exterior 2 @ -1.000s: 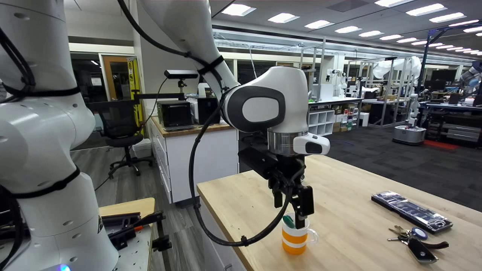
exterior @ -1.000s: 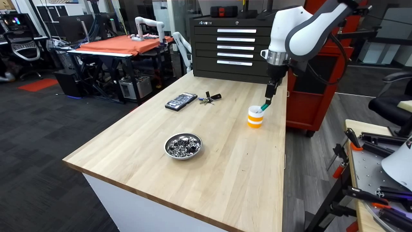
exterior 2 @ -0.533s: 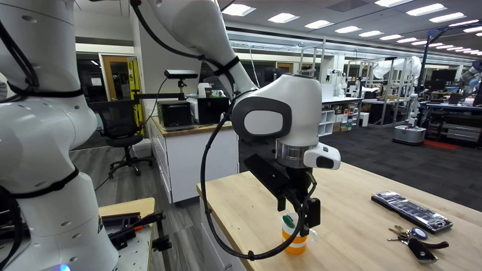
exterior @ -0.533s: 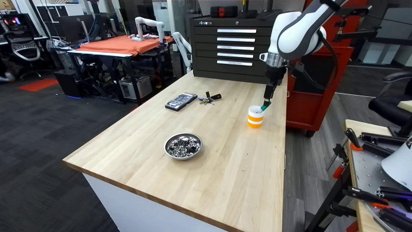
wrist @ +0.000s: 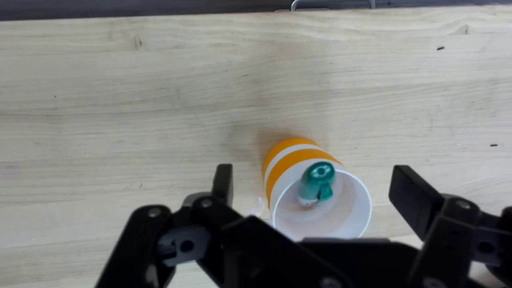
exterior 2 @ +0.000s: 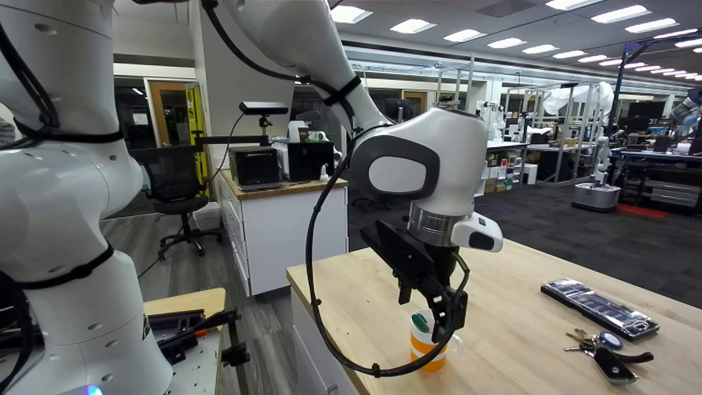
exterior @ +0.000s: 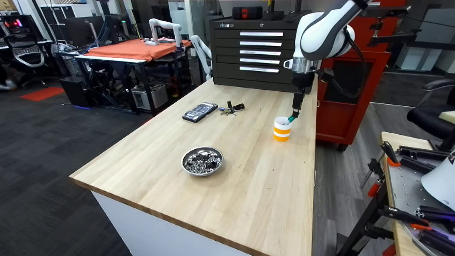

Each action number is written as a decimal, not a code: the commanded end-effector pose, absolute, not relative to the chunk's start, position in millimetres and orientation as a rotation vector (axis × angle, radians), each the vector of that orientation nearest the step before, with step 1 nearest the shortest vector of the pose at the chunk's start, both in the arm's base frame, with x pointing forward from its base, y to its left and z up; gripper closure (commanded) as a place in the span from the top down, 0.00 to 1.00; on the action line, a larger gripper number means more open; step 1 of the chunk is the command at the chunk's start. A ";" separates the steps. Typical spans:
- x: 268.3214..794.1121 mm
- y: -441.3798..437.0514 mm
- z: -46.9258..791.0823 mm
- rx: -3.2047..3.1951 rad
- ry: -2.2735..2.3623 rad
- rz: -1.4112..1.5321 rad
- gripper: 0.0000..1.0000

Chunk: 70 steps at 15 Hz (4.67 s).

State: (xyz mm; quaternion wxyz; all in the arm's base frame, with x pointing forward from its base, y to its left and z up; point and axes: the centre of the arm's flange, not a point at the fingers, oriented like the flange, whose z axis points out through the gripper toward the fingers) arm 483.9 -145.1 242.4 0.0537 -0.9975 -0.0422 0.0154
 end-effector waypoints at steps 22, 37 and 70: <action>504.3 -141.6 231.6 -2.998 -0.313 0.076 0.32; 501.8 -144.4 262.3 -3.030 -0.307 0.116 0.06; 583.5 -4.8 267.3 -3.129 -0.052 0.141 0.06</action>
